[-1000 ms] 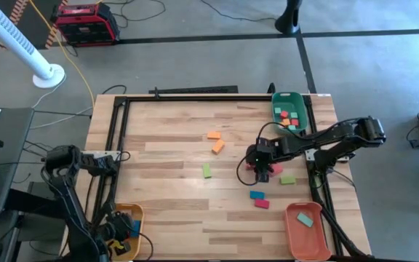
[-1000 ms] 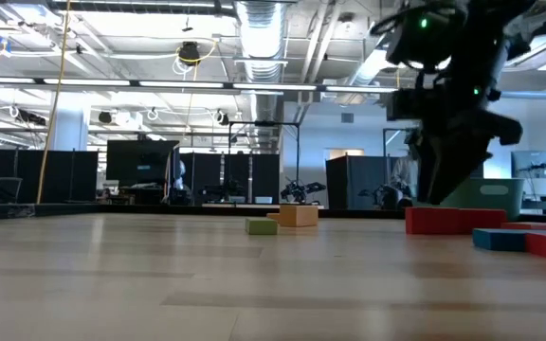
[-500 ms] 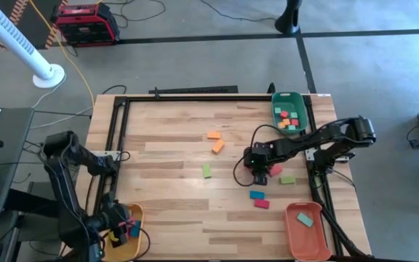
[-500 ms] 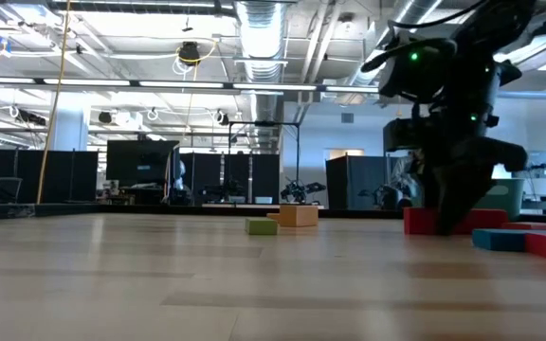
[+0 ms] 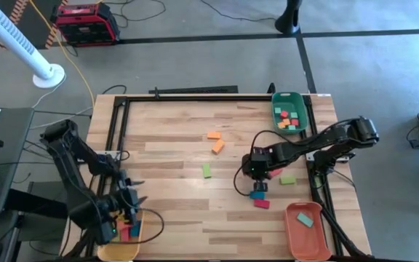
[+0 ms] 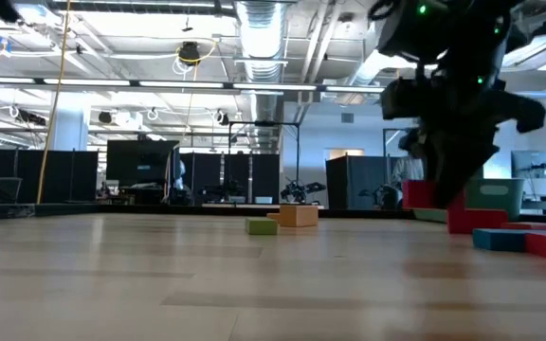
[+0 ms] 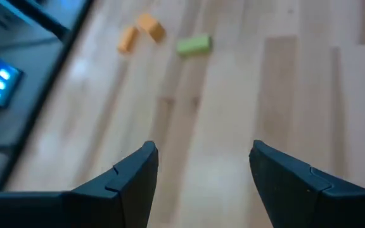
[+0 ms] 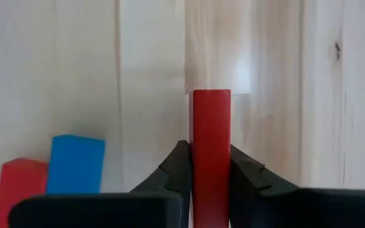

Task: Sort blocks by size
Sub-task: Put the red thin rectangle block into the orange bin

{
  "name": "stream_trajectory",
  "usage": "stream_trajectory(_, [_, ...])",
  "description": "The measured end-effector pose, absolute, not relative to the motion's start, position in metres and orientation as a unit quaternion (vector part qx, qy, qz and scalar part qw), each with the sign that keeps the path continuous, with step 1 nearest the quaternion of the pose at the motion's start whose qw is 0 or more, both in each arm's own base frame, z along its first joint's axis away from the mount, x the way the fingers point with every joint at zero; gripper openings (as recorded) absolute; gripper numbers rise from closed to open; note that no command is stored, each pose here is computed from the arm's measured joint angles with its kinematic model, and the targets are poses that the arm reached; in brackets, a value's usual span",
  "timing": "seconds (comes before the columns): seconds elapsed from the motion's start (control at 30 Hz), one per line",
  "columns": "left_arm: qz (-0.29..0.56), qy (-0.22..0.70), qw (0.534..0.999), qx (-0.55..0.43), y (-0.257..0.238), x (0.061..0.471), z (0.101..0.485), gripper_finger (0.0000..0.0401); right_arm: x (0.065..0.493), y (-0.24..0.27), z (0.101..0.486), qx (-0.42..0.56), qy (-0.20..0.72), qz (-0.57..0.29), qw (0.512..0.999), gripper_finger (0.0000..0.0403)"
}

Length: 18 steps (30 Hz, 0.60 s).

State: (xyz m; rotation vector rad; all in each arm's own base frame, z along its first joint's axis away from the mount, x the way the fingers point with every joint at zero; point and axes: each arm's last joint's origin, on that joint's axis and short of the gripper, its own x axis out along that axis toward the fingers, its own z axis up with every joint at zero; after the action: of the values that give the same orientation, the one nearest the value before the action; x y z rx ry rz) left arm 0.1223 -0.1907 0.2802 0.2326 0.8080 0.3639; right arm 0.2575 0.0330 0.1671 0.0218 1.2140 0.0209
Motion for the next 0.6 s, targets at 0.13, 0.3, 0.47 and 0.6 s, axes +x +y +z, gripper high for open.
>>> stream_trajectory(0.13, [0.186, 0.381, 0.891, 0.159, -0.178, 0.135, 0.285, 0.0238, 0.261, 0.046, 0.181, 0.013, 0.57, 0.017, 0.821, 0.0086])
stream_trajectory(0.3, [0.206, 0.387, 0.873, 0.213, -0.163, 0.153, 0.286, 0.0238, 0.261, 0.067, 0.196, 0.016, 0.576, 0.027, 0.817, 0.0092])
stream_trajectory(0.47, [0.218, 0.404, 0.854, 0.247, -0.149, 0.171, 0.279, 0.0238, 0.257, 0.09, 0.211, 0.022, 0.585, 0.032, 0.81, 0.0092])
stream_trajectory(0.6, [0.217, 0.416, 0.84, 0.271, -0.138, 0.187, 0.266, 0.0238, 0.25, 0.108, 0.221, 0.035, 0.597, 0.023, 0.801, 0.0092])
